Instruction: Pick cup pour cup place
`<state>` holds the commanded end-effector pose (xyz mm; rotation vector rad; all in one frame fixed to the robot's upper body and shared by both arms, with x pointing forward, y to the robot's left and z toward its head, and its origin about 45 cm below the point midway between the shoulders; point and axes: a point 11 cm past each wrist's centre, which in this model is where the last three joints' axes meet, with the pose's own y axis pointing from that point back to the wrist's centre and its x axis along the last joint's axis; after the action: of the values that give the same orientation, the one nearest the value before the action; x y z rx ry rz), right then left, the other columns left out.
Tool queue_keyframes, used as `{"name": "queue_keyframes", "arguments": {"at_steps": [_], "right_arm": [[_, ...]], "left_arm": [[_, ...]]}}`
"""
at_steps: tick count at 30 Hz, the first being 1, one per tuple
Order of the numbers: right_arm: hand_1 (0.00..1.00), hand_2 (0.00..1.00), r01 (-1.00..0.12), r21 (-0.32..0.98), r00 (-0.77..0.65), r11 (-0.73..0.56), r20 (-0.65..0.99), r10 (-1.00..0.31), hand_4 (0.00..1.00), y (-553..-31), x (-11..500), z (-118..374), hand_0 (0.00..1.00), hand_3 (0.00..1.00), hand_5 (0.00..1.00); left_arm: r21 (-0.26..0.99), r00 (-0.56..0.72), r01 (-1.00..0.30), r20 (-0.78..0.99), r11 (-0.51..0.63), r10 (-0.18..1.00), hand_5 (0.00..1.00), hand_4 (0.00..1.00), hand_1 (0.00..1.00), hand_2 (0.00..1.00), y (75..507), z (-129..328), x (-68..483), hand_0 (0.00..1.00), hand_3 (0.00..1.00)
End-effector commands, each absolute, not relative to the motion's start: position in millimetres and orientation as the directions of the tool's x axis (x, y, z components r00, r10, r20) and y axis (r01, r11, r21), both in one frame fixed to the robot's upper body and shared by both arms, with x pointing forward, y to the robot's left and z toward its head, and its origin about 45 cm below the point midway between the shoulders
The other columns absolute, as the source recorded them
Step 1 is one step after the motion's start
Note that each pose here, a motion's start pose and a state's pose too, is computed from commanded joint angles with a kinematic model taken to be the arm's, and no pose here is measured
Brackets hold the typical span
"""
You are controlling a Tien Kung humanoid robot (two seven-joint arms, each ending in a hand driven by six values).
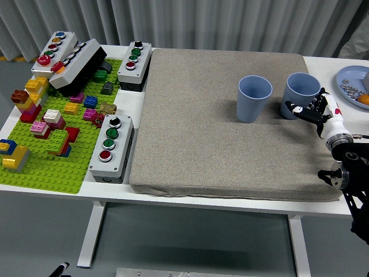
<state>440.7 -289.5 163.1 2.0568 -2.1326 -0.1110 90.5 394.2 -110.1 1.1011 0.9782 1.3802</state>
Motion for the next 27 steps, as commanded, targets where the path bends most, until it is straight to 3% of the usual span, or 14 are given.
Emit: {"name": "queue_keyframes", "arguments": {"at_steps": [1, 2, 13, 14, 27], "right_arm": [[0.84, 0.87, -0.984, 0.175, -0.03, 0.042, 0.075, -0.997, 0.829, -290, 441, 163, 0.946, 0.91, 0.192], [0.661, 0.549, -0.984, 0.175, -0.03, 0.042, 0.075, -0.997, 0.7, -290, 441, 163, 0.84, 0.661, 0.002], [0.633, 0.528, -0.985, 0.163, -0.041, 0.053, 0.08, -0.996, 0.666, -290, 441, 166, 0.805, 0.628, 0.002], [0.589, 0.497, -0.985, 0.163, -0.041, 0.053, 0.08, -0.996, 0.662, -290, 441, 166, 0.757, 0.601, 0.002], [0.6, 0.502, -0.988, 0.148, -0.018, 0.039, 0.142, -0.99, 0.636, -286, 442, 174, 0.762, 0.601, 0.002]], "left_arm": [[0.967, -0.006, -0.238, 0.098, -0.096, 0.995, 0.998, 0.641, 0.809, 0.886, 394, -110, 91, 0.837, 0.807], [0.967, -0.006, -0.238, 0.098, -0.096, 0.995, 0.998, 0.642, 0.809, 0.886, 394, -110, 91, 0.838, 0.808], [0.967, -0.007, -0.236, 0.097, -0.096, 0.995, 0.998, 0.641, 0.809, 0.886, 394, -110, 90, 0.838, 0.807], [0.967, -0.007, -0.236, 0.097, -0.096, 0.995, 0.998, 0.641, 0.81, 0.886, 394, -110, 90, 0.838, 0.807], [0.968, -0.011, -0.231, 0.099, -0.099, 0.995, 0.997, 0.64, 0.809, 0.886, 395, -111, 86, 0.838, 0.807]]}}
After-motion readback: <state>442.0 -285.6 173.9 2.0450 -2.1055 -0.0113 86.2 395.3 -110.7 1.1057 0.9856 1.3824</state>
